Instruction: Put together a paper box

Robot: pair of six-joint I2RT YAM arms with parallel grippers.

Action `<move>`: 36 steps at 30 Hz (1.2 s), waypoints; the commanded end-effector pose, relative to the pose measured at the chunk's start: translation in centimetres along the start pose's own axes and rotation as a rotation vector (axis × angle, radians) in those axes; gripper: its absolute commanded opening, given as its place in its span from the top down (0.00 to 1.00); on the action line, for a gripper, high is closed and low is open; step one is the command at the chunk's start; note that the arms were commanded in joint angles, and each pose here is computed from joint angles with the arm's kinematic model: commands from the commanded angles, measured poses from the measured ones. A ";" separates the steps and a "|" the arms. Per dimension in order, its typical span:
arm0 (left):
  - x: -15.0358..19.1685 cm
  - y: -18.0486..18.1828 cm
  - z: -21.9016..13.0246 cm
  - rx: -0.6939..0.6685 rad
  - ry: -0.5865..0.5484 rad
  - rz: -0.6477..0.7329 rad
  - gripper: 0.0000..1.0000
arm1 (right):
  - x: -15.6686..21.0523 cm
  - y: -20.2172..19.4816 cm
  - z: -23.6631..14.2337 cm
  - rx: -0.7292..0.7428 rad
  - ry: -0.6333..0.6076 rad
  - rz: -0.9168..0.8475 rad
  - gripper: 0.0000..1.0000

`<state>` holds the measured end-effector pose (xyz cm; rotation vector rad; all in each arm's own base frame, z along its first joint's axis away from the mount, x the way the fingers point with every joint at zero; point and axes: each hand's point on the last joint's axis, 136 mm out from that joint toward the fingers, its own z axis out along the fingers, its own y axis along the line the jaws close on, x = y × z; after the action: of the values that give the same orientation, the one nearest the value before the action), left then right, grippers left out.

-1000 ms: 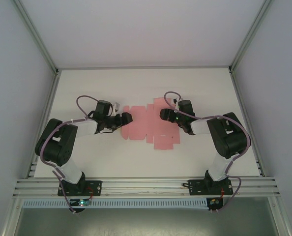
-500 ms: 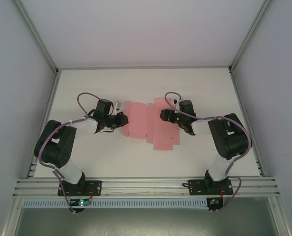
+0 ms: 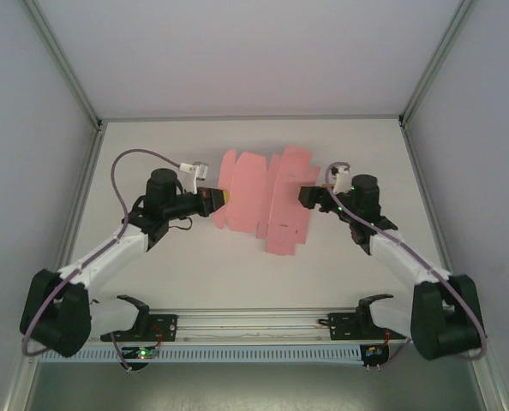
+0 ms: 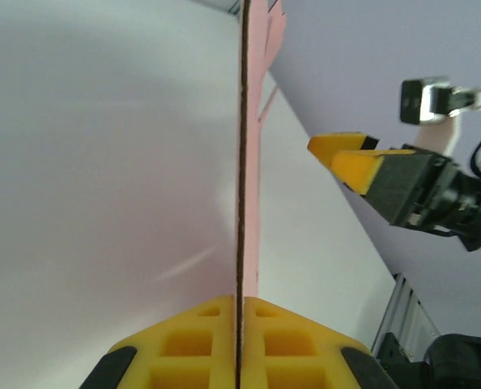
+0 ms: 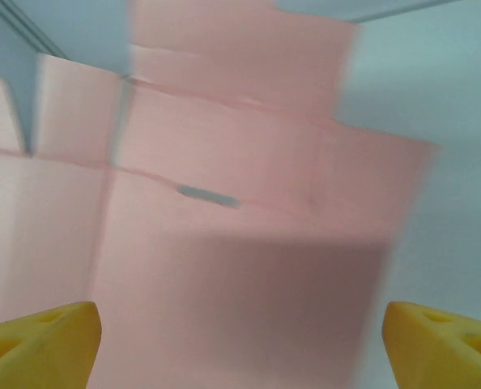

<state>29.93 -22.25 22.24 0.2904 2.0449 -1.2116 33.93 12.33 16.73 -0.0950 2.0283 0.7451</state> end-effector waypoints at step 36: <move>-1.4 -5.7 -6.5 0.076 -0.257 0.095 1.00 | -4.8 7.3 -3.9 -0.481 -0.124 -0.022 0.54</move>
<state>25.31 -19.79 28.43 0.2506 1.7704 -1.2281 31.13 14.95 23.22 -0.2629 1.7602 1.1873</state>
